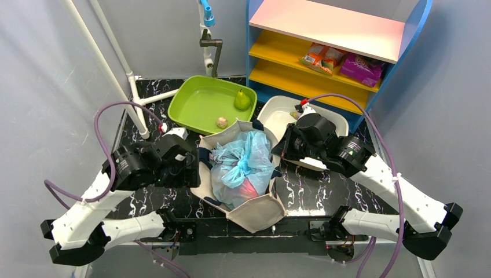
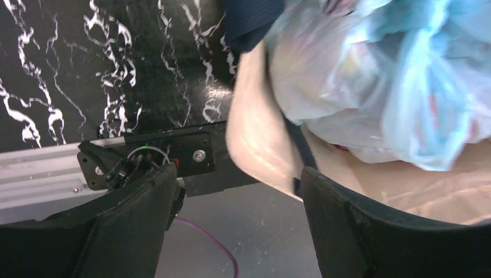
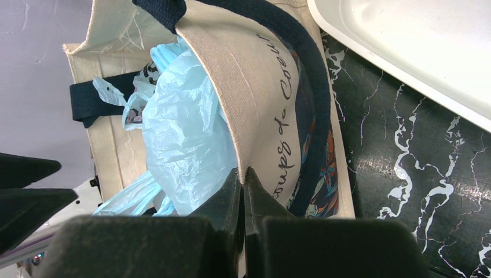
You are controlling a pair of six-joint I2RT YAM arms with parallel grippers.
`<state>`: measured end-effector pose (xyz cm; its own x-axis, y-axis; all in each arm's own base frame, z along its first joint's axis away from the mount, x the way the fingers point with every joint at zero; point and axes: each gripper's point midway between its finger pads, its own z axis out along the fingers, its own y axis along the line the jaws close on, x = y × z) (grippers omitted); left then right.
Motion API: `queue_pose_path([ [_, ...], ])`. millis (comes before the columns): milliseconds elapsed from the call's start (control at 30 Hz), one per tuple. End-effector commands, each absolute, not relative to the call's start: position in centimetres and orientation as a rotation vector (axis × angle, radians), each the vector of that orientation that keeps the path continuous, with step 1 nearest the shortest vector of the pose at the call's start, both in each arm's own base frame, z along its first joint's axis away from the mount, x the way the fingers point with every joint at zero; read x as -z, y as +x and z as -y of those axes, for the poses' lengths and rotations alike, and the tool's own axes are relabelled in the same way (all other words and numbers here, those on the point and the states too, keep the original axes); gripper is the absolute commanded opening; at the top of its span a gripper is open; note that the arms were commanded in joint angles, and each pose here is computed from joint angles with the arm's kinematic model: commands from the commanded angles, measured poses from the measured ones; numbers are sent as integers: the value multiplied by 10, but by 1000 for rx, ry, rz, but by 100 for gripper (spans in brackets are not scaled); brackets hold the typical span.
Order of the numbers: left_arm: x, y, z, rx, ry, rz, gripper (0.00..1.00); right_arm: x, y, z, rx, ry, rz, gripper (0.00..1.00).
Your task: Place the food into the grocery bag and tie it
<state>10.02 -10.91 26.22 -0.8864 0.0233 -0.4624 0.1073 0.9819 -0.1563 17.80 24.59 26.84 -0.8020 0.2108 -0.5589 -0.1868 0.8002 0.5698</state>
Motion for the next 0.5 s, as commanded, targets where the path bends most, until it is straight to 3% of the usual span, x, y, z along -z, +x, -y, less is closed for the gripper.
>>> queue_pose_path([
  [0,-237,102,100,202,-42,-2647,75,-299,188,-252,-925,62,-2235,1],
  [233,-206,108,109,262,-131,-2619,62,-297,187,-253,-927,66,-2249,1],
  [367,-195,111,114,299,-187,-2609,50,-293,184,-254,-929,60,-2268,1],
  [400,-193,112,117,316,-193,-2605,44,-293,184,-254,-930,59,-2271,1],
  [467,-196,115,124,366,-191,-2585,18,-293,183,-256,-943,54,-2275,1],
])
